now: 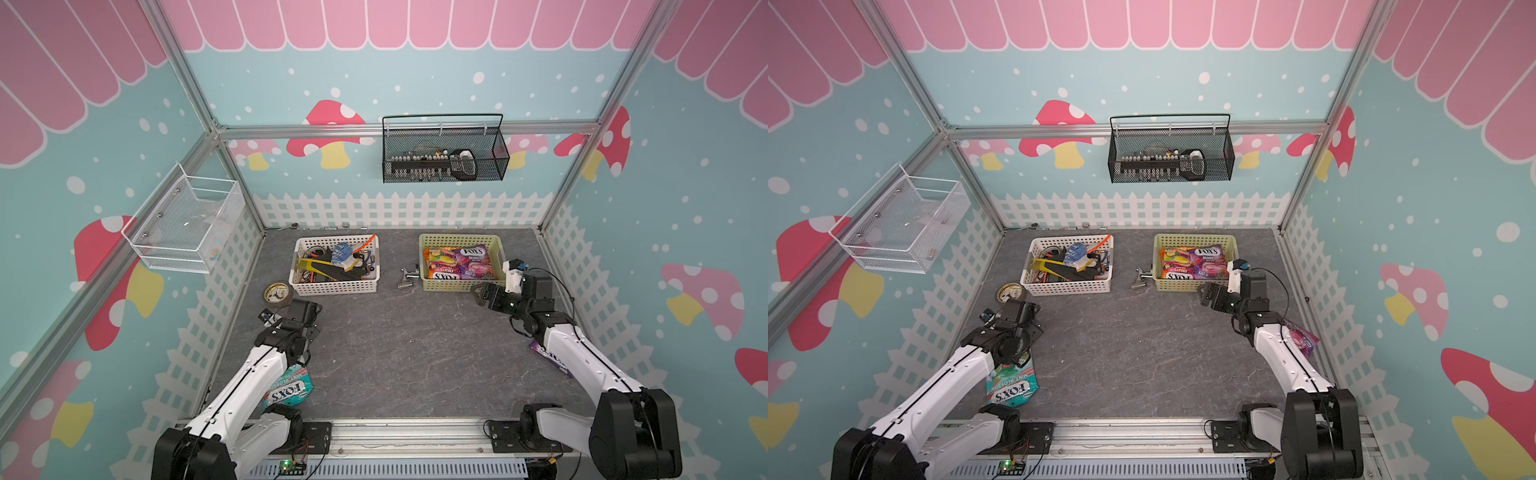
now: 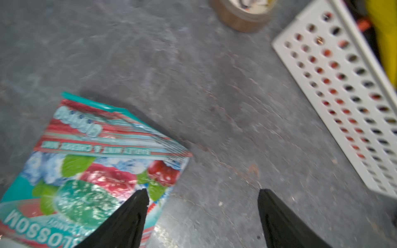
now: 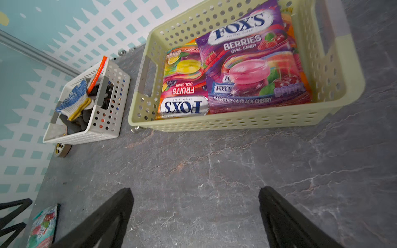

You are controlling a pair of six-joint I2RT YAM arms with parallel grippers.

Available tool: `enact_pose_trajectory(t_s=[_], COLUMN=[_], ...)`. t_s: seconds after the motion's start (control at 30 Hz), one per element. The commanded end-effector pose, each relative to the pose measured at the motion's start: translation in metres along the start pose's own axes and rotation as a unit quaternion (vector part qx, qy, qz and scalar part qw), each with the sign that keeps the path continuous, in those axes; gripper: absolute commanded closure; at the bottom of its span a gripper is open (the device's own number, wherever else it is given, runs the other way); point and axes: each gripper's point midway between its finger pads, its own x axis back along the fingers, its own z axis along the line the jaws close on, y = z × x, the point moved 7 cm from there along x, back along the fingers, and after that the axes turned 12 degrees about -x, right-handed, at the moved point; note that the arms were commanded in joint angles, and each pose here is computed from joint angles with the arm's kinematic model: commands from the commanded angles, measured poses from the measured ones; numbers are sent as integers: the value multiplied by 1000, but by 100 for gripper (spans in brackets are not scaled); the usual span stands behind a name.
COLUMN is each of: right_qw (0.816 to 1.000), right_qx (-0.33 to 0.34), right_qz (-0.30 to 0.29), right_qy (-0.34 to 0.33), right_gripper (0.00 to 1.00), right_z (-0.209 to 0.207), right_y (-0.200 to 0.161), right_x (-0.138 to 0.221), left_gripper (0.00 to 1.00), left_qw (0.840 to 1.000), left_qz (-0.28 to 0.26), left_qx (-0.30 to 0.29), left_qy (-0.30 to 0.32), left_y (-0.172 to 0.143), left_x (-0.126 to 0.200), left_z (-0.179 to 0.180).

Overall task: Put the candies in the basket
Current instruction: Pick up the candy at the center of the board.

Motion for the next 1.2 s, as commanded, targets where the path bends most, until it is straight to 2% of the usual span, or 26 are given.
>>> enact_pose_trajectory(t_s=[0.0,0.2,0.3,0.5,0.83,1.0,1.17], right_qw=[1000,998,995,983,972,963,946], right_qx=[11,30,30,18,39,49,74], right_qz=[-7,12,37,98,148,186,231], right_qy=[28,49,90,157,177,189,213], right_gripper=[2,1,1,2,3,6,8], right_z=[9,28,45,67,89,125,173], right_y=[-2,-16,-34,-72,-112,-140,-179], right_x=[1,-4,-8,-24,-48,-60,-73], left_gripper=[15,8,4,1,1,4,5], left_qw=[995,972,969,969,974,972,965], left_qz=[11,-13,-13,3,28,71,101], left_qx=[77,196,220,228,217,224,242], left_qy=[66,125,116,95,52,-4,9], left_y=[0,17,24,26,24,10,-1], left_x=[-6,-10,-15,-32,-48,-47,-47], left_z=[31,72,80,88,84,74,77])
